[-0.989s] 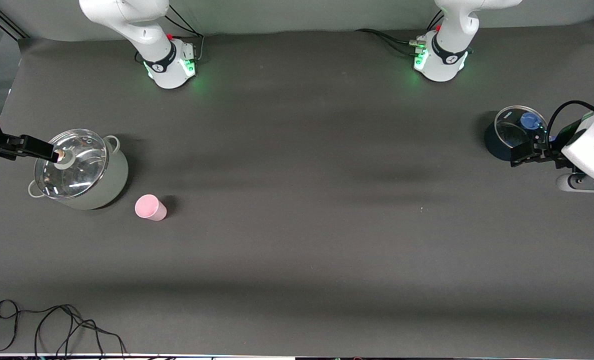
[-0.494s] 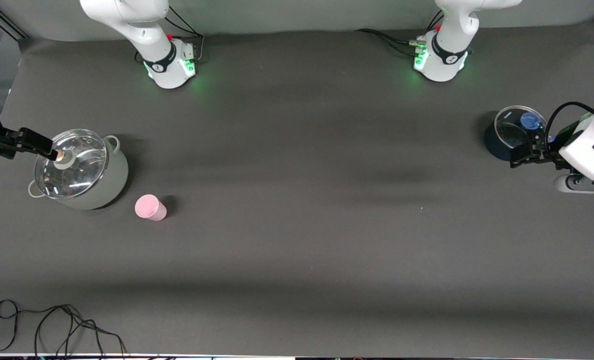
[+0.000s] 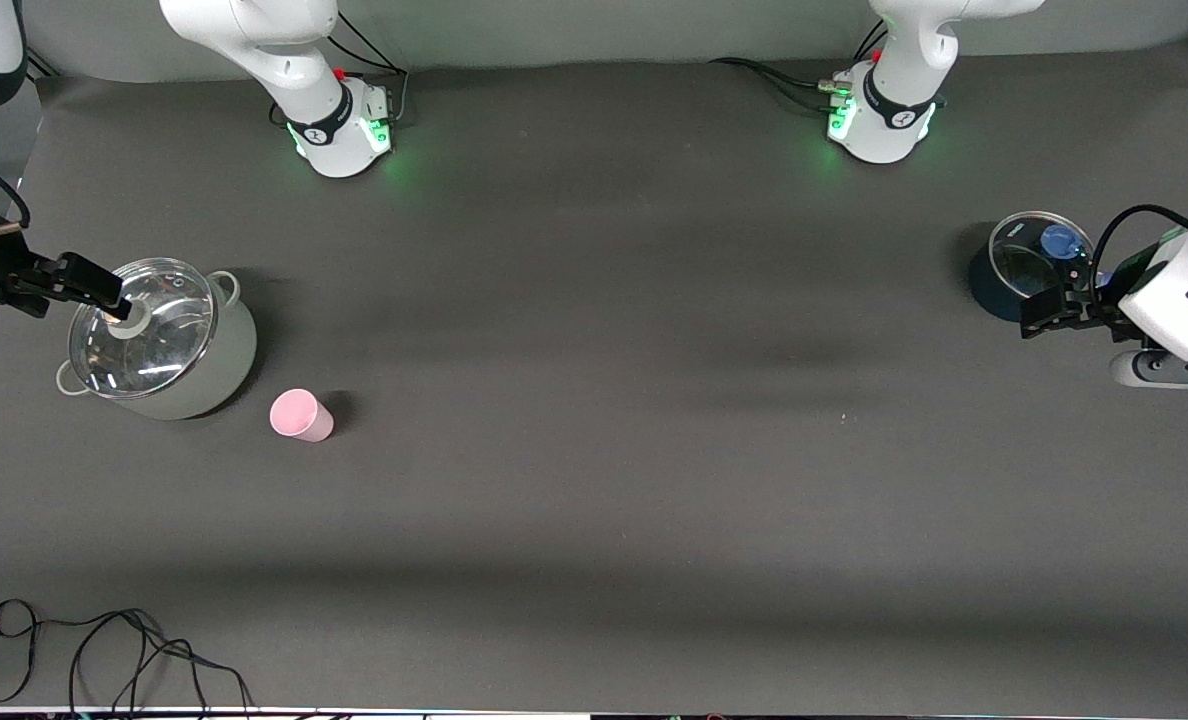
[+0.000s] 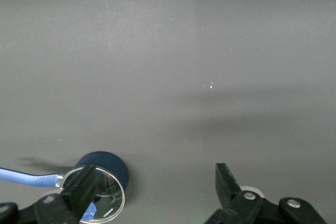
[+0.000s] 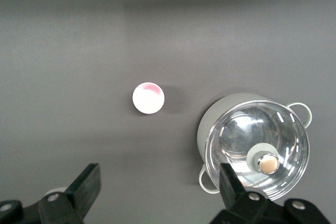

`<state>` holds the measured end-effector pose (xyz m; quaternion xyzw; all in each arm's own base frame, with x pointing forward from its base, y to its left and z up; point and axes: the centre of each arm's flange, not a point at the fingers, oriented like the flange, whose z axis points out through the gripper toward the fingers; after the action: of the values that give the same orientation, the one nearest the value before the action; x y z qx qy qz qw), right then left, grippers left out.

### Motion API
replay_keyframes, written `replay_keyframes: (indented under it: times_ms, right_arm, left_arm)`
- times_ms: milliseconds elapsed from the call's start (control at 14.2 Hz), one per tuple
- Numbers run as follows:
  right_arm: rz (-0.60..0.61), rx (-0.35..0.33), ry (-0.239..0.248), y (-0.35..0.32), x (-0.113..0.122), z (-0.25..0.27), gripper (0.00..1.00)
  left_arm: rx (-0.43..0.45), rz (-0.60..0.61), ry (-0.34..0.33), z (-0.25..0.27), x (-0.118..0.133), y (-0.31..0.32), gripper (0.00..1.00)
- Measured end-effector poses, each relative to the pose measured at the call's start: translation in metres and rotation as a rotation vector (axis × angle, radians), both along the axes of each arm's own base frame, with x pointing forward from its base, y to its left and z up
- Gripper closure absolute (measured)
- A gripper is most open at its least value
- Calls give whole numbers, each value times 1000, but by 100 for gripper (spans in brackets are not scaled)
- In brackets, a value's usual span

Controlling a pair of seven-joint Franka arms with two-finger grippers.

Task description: Transfer pink cup from left to right arm

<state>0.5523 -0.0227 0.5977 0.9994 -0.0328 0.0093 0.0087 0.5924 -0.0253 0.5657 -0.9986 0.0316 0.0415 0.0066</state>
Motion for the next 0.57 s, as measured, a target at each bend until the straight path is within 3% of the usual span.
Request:
replay_keyframes:
  times_ms: [565]
  right_arm:
    - [5,0,-7,3,5,-4,0]
  left_arm:
    - [0,0,-3,0,1,0,0]
